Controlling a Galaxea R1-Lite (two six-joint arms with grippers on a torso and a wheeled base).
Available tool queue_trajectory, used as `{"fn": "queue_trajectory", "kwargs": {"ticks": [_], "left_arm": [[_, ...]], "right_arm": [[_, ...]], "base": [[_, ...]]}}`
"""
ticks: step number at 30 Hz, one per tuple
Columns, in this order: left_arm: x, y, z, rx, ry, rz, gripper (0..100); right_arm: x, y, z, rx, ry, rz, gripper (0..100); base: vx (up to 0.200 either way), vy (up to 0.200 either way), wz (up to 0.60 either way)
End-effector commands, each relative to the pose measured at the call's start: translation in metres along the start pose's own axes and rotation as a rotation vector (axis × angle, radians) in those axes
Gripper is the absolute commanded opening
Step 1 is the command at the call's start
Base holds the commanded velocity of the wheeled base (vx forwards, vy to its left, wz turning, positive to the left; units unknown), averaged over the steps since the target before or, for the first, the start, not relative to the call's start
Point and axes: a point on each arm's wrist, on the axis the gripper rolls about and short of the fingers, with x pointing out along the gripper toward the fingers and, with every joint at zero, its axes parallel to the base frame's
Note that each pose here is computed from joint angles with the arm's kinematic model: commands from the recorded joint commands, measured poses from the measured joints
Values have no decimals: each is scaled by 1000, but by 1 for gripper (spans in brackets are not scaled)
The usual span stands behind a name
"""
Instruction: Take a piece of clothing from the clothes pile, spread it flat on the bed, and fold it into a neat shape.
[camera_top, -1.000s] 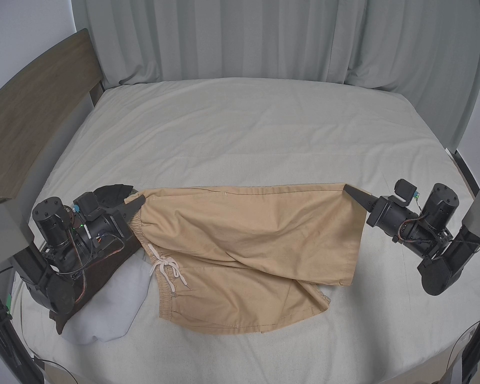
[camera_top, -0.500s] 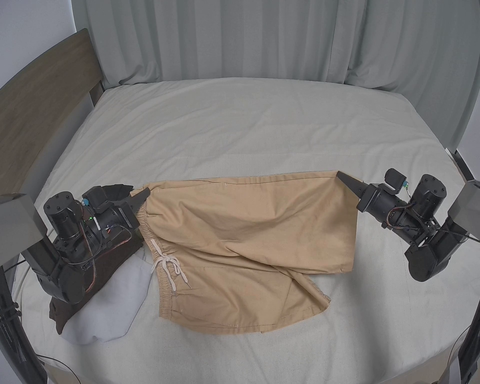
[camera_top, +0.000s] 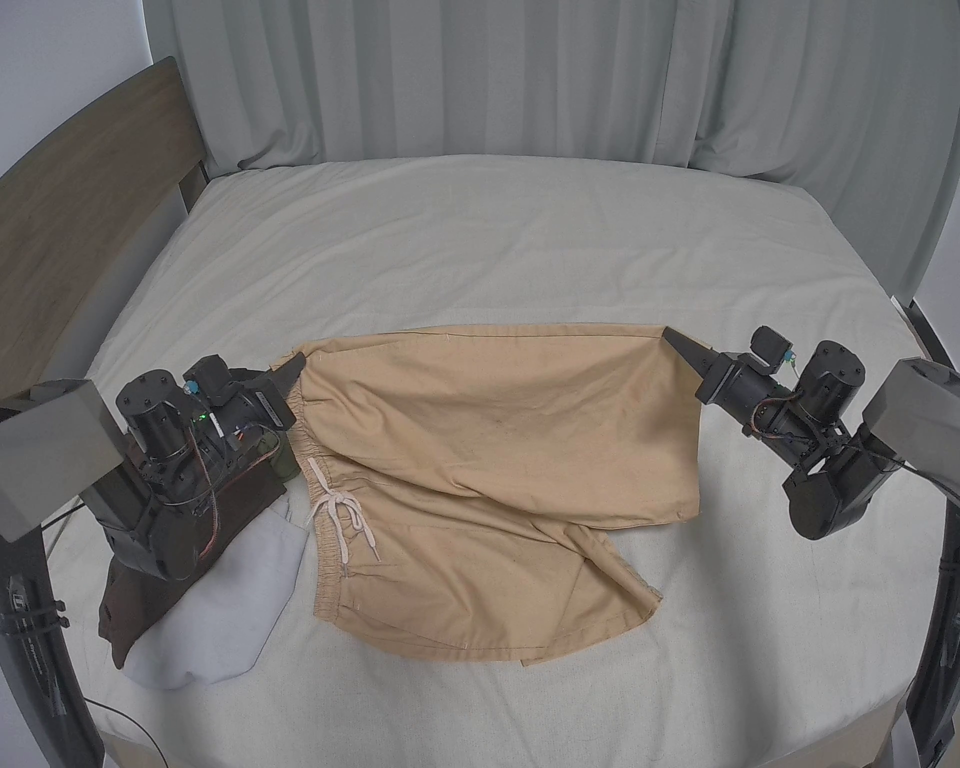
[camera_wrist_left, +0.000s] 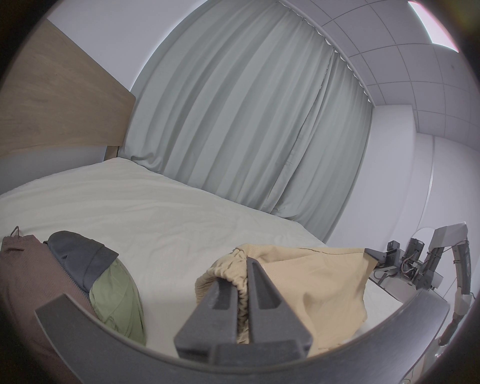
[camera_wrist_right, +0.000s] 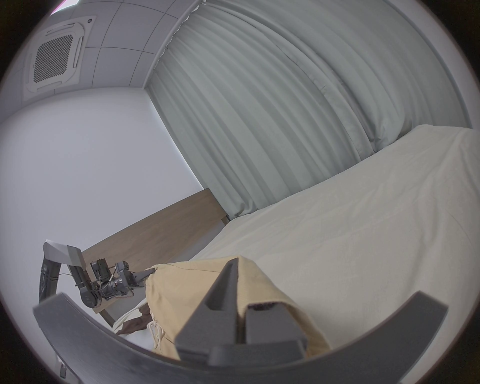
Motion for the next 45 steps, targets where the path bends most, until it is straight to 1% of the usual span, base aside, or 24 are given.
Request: {"fn": "queue_trajectory", "kwargs": {"ticks": [1,5,8,10,15,21,28,34,45], "left_arm": [[13,6,-13,-3,-3,15,0],[22,4,-14,-13,-33,29,0],[26,2,-14,-18,-44,23,0],[31,3,-16,-33,-52,18,0],[36,7,-26,-65,-50,35,0],[46,12,-31,-86,-76,55,0],[51,17,-39,-97,-75,60,0],[55,18,-37,-106,-98,70,0],[55,19,-41,-119,-90,72,0]], "right_arm": [[9,-10,-6,9,-8,1,0],[17,-15,-6,29,-25,11,0],[21,-18,-6,31,-31,14,0],[27,-26,-9,26,-42,15,0],[36,-34,-14,17,-59,24,0],[41,-39,-16,28,-69,29,0],[46,-51,-23,21,-80,27,0],[49,-54,-25,16,-88,30,0],[51,-54,-24,12,-96,36,0]], "base": [[0,0,0],[0,0,0],[0,0,0],[0,0,0],[0,0,0],[0,0,0],[0,0,0],[0,0,0],[0,0,0]]}}
